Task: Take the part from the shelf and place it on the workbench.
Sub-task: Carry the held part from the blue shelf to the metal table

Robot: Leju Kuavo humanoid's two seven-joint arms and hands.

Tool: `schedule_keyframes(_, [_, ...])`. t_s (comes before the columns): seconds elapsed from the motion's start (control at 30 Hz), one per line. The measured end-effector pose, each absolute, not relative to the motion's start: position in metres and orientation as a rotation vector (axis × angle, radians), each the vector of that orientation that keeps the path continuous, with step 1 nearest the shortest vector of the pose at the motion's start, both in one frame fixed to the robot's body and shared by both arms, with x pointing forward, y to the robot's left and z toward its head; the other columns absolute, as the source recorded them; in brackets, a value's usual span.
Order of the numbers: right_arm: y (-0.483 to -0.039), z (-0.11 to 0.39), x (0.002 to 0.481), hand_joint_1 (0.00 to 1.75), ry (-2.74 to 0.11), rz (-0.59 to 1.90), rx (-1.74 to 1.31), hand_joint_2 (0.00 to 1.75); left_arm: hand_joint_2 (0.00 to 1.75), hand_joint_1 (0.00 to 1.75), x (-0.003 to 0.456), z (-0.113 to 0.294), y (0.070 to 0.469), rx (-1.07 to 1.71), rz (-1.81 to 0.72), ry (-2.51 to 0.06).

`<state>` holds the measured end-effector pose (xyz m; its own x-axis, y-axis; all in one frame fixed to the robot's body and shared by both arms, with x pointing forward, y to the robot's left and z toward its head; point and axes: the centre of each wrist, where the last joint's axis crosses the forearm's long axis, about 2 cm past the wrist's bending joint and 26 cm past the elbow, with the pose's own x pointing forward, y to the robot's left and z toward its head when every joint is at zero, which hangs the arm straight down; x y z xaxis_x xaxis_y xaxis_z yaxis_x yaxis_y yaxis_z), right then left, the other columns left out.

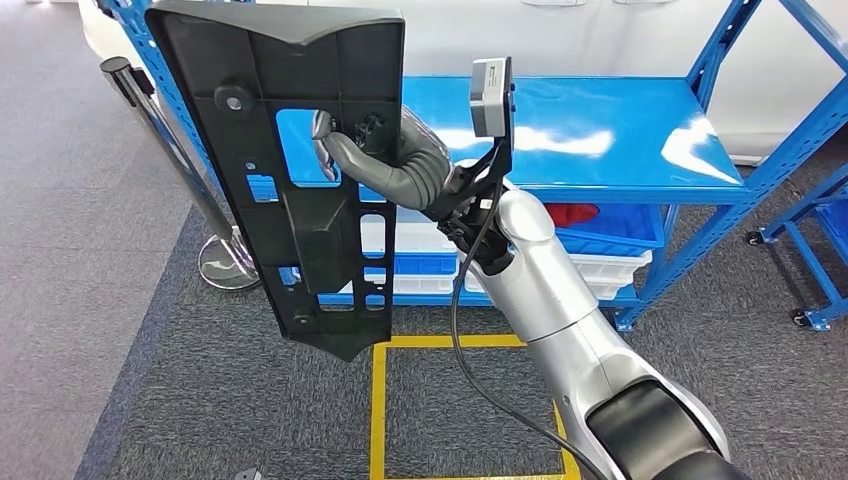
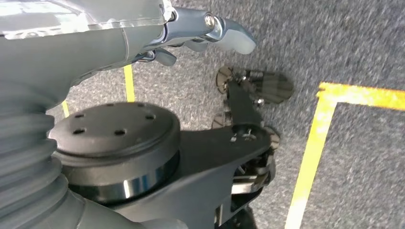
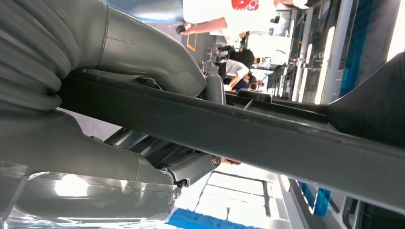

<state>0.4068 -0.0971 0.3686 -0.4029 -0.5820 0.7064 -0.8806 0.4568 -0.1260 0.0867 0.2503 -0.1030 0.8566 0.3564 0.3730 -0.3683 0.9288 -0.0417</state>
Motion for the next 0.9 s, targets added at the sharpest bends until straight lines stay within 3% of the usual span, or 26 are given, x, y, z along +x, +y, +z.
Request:
schedule_keyframes(0.53, [-0.106, 0.356, 0.414, 1.75, -2.278, 0.621, 0.926, 1.75, 1.75, 0.00, 0.085, -0.103, 0.250, 0.036, 0.389, -0.388])
schedule_keyframes(0.9, [-0.130, 0.299, 0.428, 1.75, -2.206, 0.571, 0.909, 1.75, 1.75, 0.00, 0.085, -0.103, 0.250, 0.040, 0.383, -0.373])
